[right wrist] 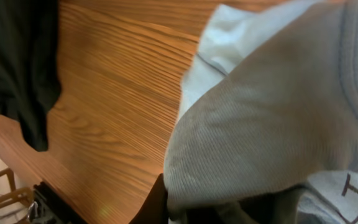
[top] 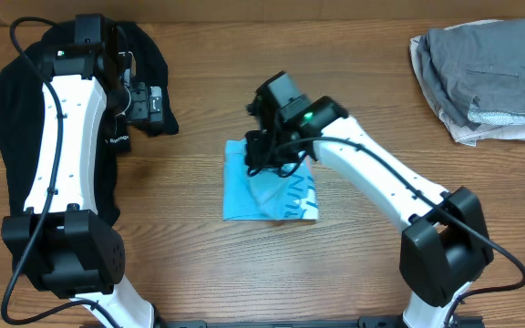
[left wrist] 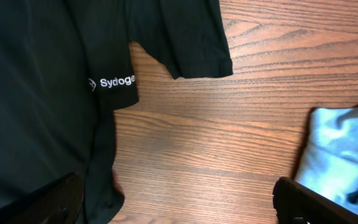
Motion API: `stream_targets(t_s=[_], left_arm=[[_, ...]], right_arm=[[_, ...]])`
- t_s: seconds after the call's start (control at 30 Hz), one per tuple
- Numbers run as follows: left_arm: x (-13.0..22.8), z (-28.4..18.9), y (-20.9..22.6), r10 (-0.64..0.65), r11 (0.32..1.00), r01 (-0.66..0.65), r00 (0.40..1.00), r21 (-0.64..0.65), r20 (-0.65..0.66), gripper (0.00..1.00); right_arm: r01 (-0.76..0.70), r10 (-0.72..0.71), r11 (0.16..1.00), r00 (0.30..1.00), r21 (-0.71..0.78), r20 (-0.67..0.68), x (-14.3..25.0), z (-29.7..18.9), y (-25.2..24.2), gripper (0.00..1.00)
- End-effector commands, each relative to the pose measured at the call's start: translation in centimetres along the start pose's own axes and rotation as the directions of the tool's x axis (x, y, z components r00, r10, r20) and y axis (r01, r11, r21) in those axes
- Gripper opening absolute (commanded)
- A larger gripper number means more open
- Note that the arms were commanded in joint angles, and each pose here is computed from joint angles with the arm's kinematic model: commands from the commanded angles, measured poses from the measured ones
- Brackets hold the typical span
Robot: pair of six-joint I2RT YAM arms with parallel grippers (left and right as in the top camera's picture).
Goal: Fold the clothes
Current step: 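Fold the right end of the strip leftward onto the stack with right gripper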
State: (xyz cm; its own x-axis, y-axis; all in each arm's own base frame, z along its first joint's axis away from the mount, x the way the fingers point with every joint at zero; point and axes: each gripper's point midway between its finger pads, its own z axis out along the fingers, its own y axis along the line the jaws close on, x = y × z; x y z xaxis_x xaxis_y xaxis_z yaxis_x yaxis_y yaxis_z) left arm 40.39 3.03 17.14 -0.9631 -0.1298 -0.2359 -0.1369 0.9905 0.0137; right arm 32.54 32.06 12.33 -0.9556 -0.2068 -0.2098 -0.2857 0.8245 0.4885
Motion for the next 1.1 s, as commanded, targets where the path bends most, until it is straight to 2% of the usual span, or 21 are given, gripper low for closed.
stream_targets(t_s=[0.0,0.07,0.1,0.13,0.17,0.23,0.43,0.5,0.57,0.7,0.87,1.03,1.07], left_arm=[[-0.7,-1.1,0.3,0.016,1.0,-0.016,0.999,-0.002,0.042,1.0],[-0.8,-1.1,0.3,0.016,1.0,-0.016,0.999,-0.002,0.044,1.0],[-0.9,-1.1,0.2,0.015,1.0,-0.015,0.999,-0.001,0.048,1.0],[-0.9,-1.1,0.2,0.015,1.0,-0.015,0.999,-0.001,0.049,1.0],[-1.0,-1.1,0.2,0.015,1.0,-0.015,0.998,-0.001,0.053,1.0],[-1.1,-1.1,0.2,0.015,1.0,-0.015,0.998,-0.001,0.056,1.0],[-1.3,-1.1,0.2,0.014,1.0,-0.014,0.998,0.0,0.065,1.0],[-1.5,-1.0,0.2,0.014,1.0,-0.014,0.998,0.0,0.067,1.0],[-1.5,-0.7,0.2,0.015,1.0,-0.015,0.998,-0.001,0.062,1.0],[-1.4,-0.2,0.2,0.015,1.0,-0.015,0.999,-0.001,0.048,1.0],[-1.4,0.0,0.2,0.015,1.0,-0.015,0.999,-0.002,0.043,1.0],[-1.7,0.0,0.2,0.015,1.0,-0.015,0.998,-0.001,0.055,1.0],[-1.7,0.0,0.2,0.015,1.0,-0.015,0.998,-0.001,0.056,1.0]], right_arm=[[0.017,-0.016,0.999,1.0,-0.028,0.024,-0.3,0.6,2.4,0.1],[0.074,-0.074,0.995,0.997,-0.061,0.009,0.3,1.2,3.7,0.45],[0.121,-0.121,0.991,0.993,-0.065,0.003,0.8,1.4,4.3,0.72],[0.133,-0.133,0.989,0.991,-0.065,0.001,0.9,1.3,4.4,0.8],[0.127,-0.128,0.991,0.992,-0.049,-0.009,1.1,0.9,4.3,0.93],[0.103,-0.103,0.995,0.995,-0.013,-0.011,0.8,-0.1,3.5,0.98],[0.014,-0.011,0.994,0.999,0.108,-0.03,0.6,-2.8,-0.6,0.96],[0.01,-0.001,0.991,0.998,0.133,-0.068,1.4,-2.5,-1.9,0.88],[0.033,-0.019,0.989,0.995,0.141,-0.097,2.0,-1.8,-2.5,0.83],[0.043,-0.022,0.988,0.99,0.151,-0.137,2.8,0.2,-3.1,0.79],[0.05,-0.023,0.987,0.984,0.152,-0.178,3.9,1.8,-3.2,0.59],[0.054,-0.02,0.986,0.979,0.16,-0.205,4.6,3.4,-3.7,0.58],[0.052,-0.017,0.985,0.978,0.162,-0.209,4.6,3.7,-3.9,0.54]])
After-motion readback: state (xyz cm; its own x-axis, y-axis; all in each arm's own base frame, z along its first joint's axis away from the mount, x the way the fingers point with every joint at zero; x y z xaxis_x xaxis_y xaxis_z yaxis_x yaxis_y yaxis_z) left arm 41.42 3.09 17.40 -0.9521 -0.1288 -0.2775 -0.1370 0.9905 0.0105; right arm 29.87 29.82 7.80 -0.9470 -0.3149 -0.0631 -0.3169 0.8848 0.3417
